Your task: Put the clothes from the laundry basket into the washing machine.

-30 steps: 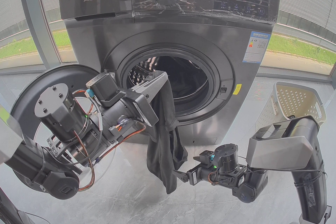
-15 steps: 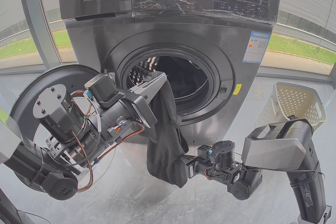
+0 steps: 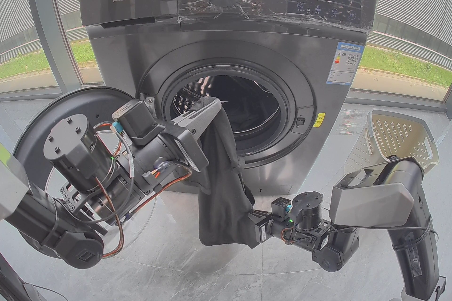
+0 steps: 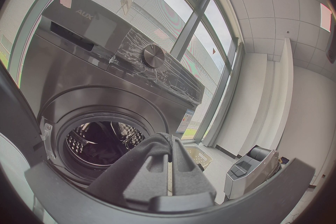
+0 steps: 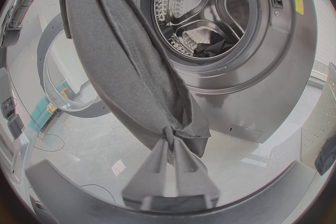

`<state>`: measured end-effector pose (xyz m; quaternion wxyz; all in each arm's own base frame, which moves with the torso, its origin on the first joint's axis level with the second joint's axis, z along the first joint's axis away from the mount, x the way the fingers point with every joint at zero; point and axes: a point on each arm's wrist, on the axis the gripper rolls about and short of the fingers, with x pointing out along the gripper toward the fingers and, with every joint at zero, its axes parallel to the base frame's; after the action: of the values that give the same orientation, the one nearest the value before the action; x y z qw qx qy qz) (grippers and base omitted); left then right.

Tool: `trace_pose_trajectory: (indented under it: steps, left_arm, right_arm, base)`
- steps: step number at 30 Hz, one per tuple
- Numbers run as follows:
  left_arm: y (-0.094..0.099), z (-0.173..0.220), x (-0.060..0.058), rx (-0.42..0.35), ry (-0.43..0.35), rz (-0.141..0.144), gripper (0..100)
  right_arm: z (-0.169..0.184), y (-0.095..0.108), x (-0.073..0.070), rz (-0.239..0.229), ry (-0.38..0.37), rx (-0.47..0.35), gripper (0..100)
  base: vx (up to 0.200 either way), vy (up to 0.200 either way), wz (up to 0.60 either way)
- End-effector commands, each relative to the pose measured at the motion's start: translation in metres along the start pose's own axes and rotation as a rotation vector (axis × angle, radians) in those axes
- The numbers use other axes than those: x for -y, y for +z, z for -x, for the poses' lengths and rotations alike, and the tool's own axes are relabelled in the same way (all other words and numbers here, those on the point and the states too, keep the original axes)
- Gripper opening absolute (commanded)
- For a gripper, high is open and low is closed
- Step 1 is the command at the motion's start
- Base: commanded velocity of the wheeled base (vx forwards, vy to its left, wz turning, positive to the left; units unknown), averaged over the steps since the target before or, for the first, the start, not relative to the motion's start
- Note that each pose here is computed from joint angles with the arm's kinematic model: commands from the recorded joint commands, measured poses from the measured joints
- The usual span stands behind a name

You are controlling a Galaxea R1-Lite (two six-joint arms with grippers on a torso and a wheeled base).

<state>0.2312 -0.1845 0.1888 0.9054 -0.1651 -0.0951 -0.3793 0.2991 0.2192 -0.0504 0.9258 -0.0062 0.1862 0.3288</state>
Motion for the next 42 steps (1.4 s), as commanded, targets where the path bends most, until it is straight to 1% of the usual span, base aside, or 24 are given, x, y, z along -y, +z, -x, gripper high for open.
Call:
trace_pose_trajectory:
  steps: [1,4,7,13,14,16,19,21,25,32,36,37,42]
  left_arm:
    - [0.000,0.000,0.001,0.003,-0.003,0.000,0]
    - [0.001,0.000,0.001,0.006,-0.004,0.000,0]
    - [0.002,-0.001,0.001,0.010,-0.006,0.000,0]
    - [0.002,-0.001,0.003,0.013,-0.012,0.001,0]
    - [0.002,-0.001,0.003,0.013,-0.012,0.003,0]
    - [0.003,-0.002,0.003,0.015,-0.012,0.001,0]
    - [0.003,-0.002,0.003,0.015,-0.012,0.001,0]
    - [0.003,-0.002,0.003,0.015,-0.012,0.001,0]
    - [0.003,-0.002,0.003,0.018,-0.013,0.001,0]
    - [0.005,-0.002,0.004,0.022,-0.015,0.001,0]
    - [0.009,0.000,0.005,0.034,-0.019,0.000,0]
    - [0.009,0.000,0.005,0.032,-0.018,0.002,0]
    - [0.008,0.001,0.005,0.029,-0.018,0.002,0]
  right_arm:
    - [0.001,-0.001,0.000,-0.001,0.002,-0.002,100]
    - [0.001,0.000,0.002,-0.002,-0.001,0.018,100]
    - [0.002,-0.001,0.006,-0.005,-0.007,0.012,100]
    - [0.002,-0.002,0.008,-0.007,-0.012,0.003,100]
    - [0.002,-0.002,0.010,-0.008,-0.019,0.002,100]
    - [0.002,-0.003,0.012,-0.009,-0.022,0.001,100]
    - [0.003,-0.003,0.022,-0.014,-0.050,-0.003,100]
    - [0.002,-0.008,0.028,-0.006,-0.065,-0.016,100]
    - [-0.002,-0.014,0.032,-0.006,-0.073,-0.026,100]
    - [-0.014,-0.011,0.027,0.002,-0.064,-0.032,100]
    - [-0.016,-0.011,0.015,0.012,-0.037,-0.035,100]
    - [-0.016,-0.011,0.015,0.013,-0.035,-0.033,100]
    - [-0.023,-0.004,0.008,0.021,-0.017,0.008,100]
  base:
    - [0.000,0.000,0.00]
    - [0.000,0.000,0.00]
    - [0.000,0.000,0.00]
    - [0.000,0.000,0.00]
    - [0.000,0.000,0.00]
    - [0.000,0.000,0.00]
    - [0.000,0.000,0.00]
    - [0.000,0.000,0.00]
    - [0.000,0.000,0.00]
    - [0.000,0.000,0.00]
    - [0.000,0.000,0.00]
    - [0.000,0.000,0.00]
    - [0.000,0.000,0.00]
